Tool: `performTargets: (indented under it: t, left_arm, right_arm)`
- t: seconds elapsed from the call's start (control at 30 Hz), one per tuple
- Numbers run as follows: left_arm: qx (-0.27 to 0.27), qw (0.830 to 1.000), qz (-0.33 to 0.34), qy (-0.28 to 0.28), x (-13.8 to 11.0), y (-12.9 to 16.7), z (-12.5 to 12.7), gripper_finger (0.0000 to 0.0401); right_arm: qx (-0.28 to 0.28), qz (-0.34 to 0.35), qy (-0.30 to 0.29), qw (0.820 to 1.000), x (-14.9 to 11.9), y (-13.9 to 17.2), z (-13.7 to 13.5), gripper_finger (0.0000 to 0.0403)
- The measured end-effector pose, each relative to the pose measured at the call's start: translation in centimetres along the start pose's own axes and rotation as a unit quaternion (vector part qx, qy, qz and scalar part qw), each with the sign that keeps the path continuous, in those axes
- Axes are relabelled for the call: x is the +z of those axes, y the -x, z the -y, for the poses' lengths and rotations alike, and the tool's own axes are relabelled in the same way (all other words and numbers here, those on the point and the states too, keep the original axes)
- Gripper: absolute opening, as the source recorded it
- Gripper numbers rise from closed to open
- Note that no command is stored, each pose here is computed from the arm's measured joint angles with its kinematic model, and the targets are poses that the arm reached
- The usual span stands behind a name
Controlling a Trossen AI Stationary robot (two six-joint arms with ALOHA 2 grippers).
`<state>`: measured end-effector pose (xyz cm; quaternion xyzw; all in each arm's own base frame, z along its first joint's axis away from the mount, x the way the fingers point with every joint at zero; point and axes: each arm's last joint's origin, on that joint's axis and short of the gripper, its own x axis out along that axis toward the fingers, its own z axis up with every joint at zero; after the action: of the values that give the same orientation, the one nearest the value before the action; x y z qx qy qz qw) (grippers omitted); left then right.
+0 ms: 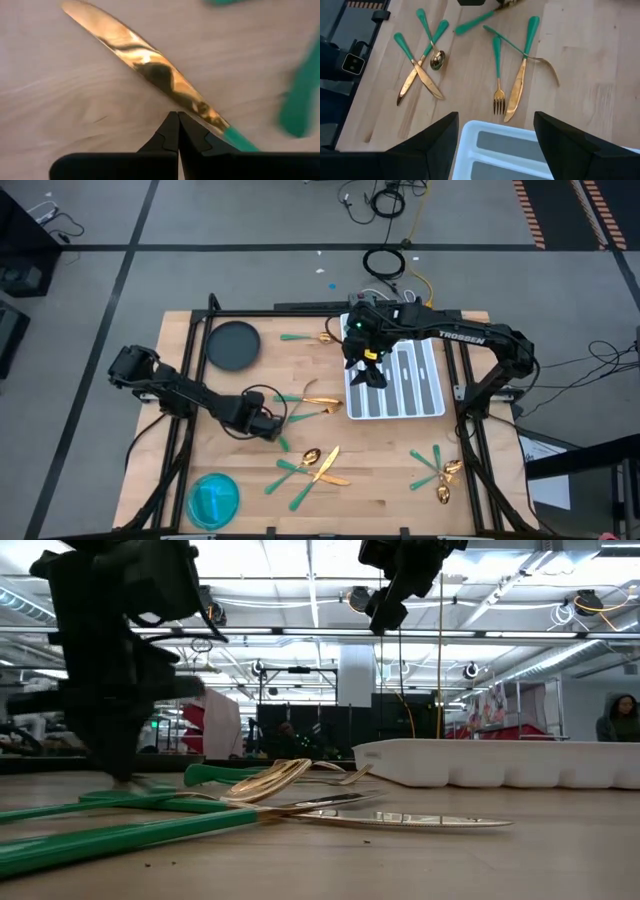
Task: Sort silverware
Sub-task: Put the green knife into the silverware tray, then put the green fork into the silverware tray
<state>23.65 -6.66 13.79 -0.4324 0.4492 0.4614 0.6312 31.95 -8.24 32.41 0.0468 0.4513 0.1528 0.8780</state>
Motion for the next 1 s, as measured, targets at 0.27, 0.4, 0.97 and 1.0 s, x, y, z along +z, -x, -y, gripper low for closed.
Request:
performTargets:
  t: [0.27,0.4,0.97,1.0]
  left_arm:
    - [-0.119,0.987,0.110,-0.015,1.9,6.2,2.6,0.0010]
    - [-0.183,0.963,0.190,-0.053,3.3,11.2,2.4,0.0014]
    - [-0.313,0.875,0.357,-0.091,6.5,23.5,-7.9,0.0017]
    - [-0.313,0.874,0.360,-0.095,6.6,23.6,-8.1,0.0017]
  right_arm:
    - [-0.008,-0.016,0.035,0.999,0.4,-2.2,0.3,0.0254]
    - [-0.043,-0.017,0.130,0.990,1.3,-4.1,-0.3,0.0260]
    - [-0.018,-0.019,0.244,0.969,4.2,-17.0,-0.9,0.0277]
    - [-0.018,-0.017,0.245,0.969,4.5,-17.4,-0.7,0.0276]
